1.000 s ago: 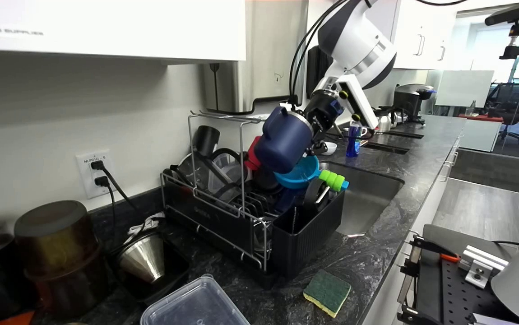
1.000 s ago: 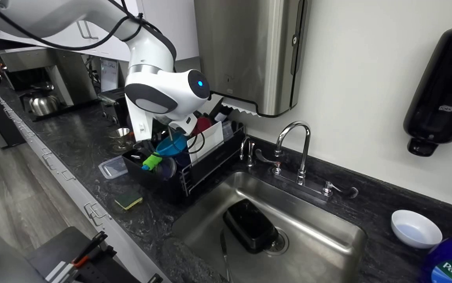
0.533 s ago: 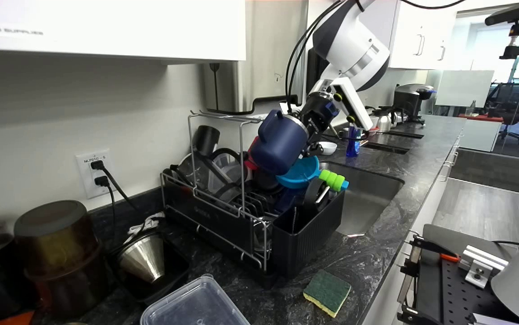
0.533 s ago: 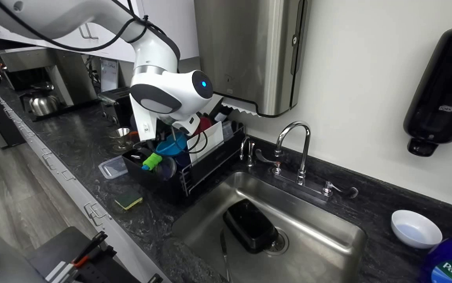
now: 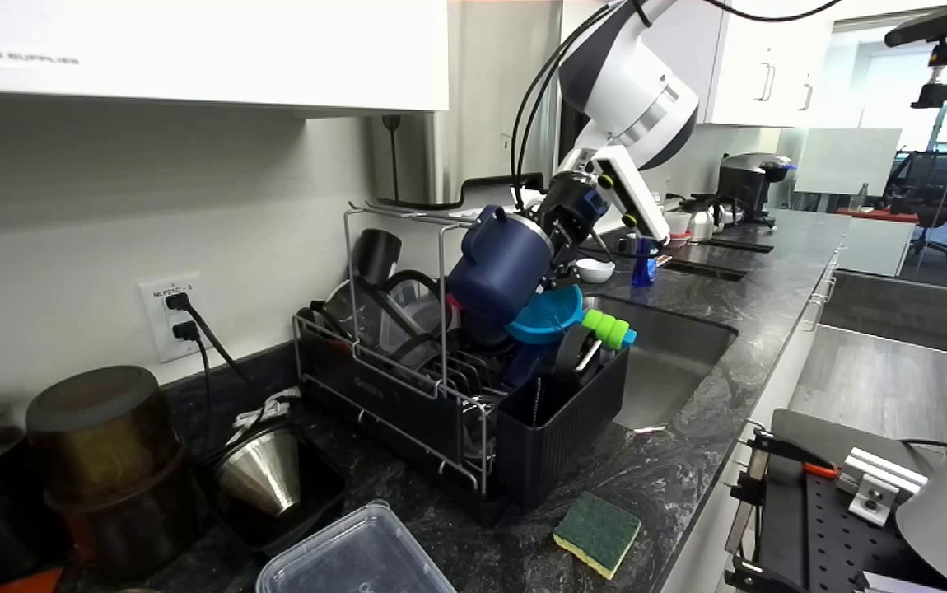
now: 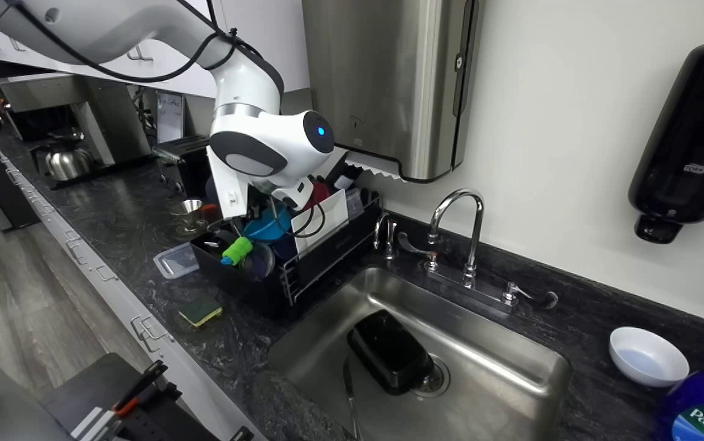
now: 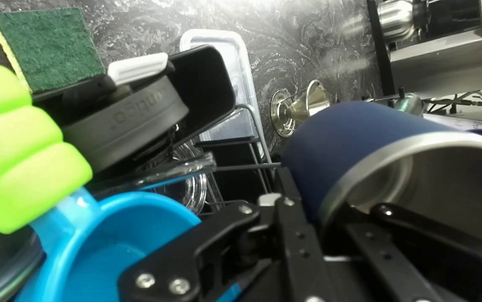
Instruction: Hang the blue mug in the sink on the washing rack.
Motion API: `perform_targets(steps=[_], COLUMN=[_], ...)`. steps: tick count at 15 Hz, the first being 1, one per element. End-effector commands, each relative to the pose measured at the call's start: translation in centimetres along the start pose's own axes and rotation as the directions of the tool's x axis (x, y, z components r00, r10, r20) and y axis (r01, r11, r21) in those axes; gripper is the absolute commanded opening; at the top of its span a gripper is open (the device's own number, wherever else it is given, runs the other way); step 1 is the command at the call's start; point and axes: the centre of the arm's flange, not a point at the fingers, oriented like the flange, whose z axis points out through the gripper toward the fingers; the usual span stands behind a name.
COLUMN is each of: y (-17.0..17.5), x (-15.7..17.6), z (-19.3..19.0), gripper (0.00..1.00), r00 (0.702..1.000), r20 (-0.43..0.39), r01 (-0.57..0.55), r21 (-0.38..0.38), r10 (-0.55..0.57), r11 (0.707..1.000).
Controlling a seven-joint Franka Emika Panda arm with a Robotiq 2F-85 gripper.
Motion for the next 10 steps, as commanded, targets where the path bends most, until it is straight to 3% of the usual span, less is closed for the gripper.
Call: perform_targets(steps=[1, 10], y=[-0.67, -0.47], x=[0.64, 0.95], z=[-0.08, -0.11], gripper=[0.02, 0.02], r00=[1.0, 1.0], r20=[0.005, 0.011], r01=[-0.002, 0.001], r21=[-0.017, -0.033], r10=[0.002, -0.001], r11=[1.0, 0.999])
